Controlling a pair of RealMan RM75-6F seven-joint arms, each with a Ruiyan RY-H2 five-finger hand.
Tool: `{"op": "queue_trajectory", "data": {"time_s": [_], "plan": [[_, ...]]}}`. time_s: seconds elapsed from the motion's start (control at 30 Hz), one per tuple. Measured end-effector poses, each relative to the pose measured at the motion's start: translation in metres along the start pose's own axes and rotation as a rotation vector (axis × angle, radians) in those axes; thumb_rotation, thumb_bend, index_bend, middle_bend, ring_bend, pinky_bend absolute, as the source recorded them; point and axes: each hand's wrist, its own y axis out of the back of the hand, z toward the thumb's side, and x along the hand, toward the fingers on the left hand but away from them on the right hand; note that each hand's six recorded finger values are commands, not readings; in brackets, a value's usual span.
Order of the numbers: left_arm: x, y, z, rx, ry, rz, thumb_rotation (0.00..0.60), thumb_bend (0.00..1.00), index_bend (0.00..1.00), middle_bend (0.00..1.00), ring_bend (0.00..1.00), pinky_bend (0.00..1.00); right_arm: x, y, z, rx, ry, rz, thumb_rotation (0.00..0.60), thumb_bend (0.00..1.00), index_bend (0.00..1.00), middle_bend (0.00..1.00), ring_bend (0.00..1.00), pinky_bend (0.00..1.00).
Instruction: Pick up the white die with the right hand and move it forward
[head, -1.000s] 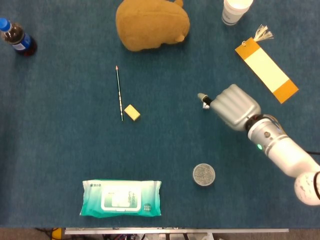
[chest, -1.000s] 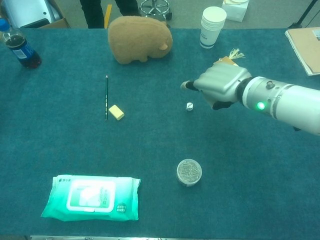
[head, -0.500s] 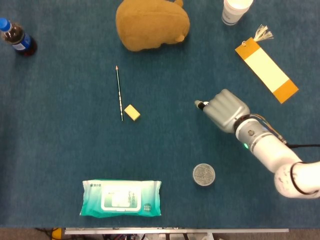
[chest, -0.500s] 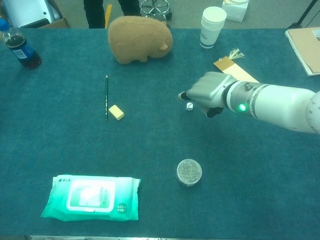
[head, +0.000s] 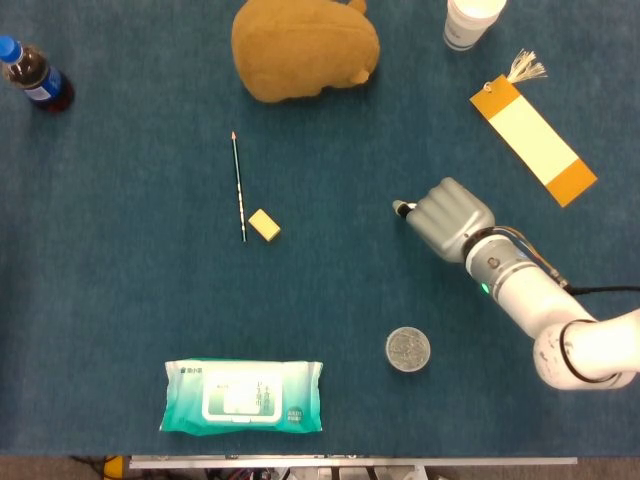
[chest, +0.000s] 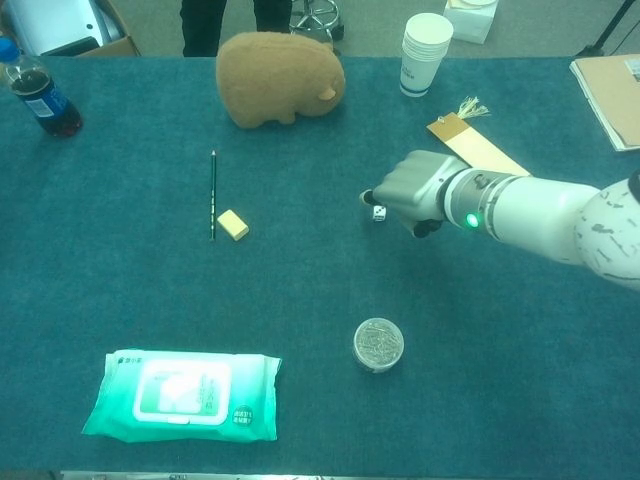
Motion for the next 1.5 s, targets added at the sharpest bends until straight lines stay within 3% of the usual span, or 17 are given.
{"op": "queue_trajectory", "data": {"time_s": [0.7,1.5], "plan": [[0.000,0.001,-0.002,-0.008,0.002,0.003,0.600,0.26,0.34,0.32,0.19,0.38,-0.009,-0.004,0.007,0.004,0.028,0.019,0.600,1.00,0.13,1.00,1.00,1.00],[0.000,-0.001,-0.004,-0.015,0.009,0.001,0.600,0.26,0.34,0.32,0.19,0.38,0.001,-0.014,-0.013,-0.012,-0.020,0.031,0.600,1.00,0.16,1.00,1.00,1.00]]}}
